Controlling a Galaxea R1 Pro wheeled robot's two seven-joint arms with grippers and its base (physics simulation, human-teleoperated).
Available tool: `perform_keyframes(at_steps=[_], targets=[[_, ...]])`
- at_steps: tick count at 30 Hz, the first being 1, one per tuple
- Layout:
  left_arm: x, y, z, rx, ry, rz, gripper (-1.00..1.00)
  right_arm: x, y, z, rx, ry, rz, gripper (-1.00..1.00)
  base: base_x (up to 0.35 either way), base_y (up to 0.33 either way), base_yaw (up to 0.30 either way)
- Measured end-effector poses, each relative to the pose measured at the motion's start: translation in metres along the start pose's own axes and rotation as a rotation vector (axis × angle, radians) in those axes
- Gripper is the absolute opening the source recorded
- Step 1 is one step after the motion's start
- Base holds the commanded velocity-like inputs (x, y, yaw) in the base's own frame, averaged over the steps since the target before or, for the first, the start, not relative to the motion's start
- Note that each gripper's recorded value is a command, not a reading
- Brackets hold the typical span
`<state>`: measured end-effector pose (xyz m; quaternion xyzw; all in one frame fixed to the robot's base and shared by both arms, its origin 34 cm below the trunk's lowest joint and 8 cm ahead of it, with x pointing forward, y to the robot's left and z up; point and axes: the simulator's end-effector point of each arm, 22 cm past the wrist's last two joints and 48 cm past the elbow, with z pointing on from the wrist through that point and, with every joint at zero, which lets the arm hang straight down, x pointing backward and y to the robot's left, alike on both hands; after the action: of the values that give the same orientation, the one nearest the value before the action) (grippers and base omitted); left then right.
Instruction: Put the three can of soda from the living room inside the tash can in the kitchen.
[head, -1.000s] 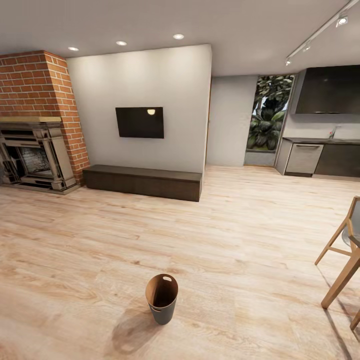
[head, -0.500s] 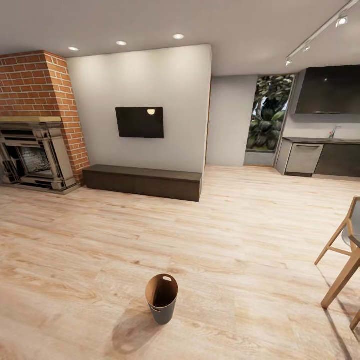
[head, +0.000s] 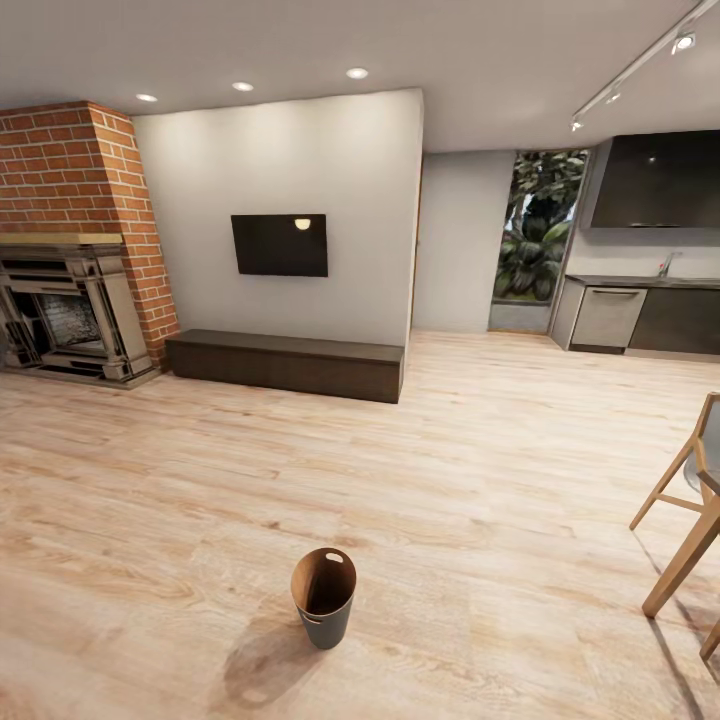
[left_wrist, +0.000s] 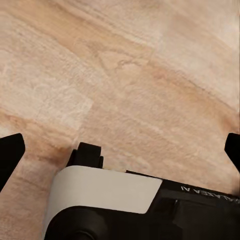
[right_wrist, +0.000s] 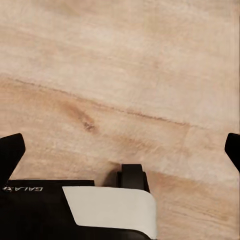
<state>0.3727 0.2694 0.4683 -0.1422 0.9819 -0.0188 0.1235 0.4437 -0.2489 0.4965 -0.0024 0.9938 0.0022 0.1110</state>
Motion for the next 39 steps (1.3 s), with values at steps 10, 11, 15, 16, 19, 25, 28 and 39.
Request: perform_keyframes(at_steps=[10, 11, 15, 16, 19, 25, 28, 39], targets=[[-0.187, -0.071, -0.039, 0.162, -0.079, -0.197, 1.0, -0.167, 0.003, -0.055, -0.004, -0.113, -0.002, 1.0, 0.0, 0.0, 0.0], [-0.201, -0.076, -0.044, 0.177, -0.095, -0.207, 1.0, -0.176, 0.004, -0.06, -0.004, -0.121, -0.003, 1.0, 0.0, 0.0, 0.0], [-0.268, -0.083, -0.077, 0.207, -0.207, -0.229, 1.0, -0.224, 0.005, -0.086, -0.009, -0.191, -0.003, 1.0, 0.0, 0.0, 0.0], [-0.276, -0.078, -0.084, 0.191, -0.242, -0.23, 1.0, -0.236, 0.005, -0.094, -0.01, -0.213, -0.004, 1.0, 0.0, 0.0, 0.0], [-0.285, -0.07, -0.096, 0.162, -0.295, -0.234, 1.0, -0.248, 0.006, -0.103, -0.01, -0.231, -0.006, 1.0, 0.03, 0.056, 0.0], [-0.284, -0.056, -0.108, 0.124, -0.344, -0.247, 1.0, -0.246, 0.031, -0.104, -0.043, -0.217, -0.012, 1.0, 0.159, 0.247, 0.0], [-0.276, -0.054, -0.106, 0.12, -0.34, -0.253, 1.0, -0.24, 0.039, -0.1, -0.052, -0.205, -0.011, 1.0, 0.217, 0.292, 0.0], [-0.266, -0.055, -0.102, 0.121, -0.326, -0.248, 1.0, -0.235, 0.048, -0.099, -0.065, -0.188, -0.007, 1.0, 0.232, 0.301, 0.018]])
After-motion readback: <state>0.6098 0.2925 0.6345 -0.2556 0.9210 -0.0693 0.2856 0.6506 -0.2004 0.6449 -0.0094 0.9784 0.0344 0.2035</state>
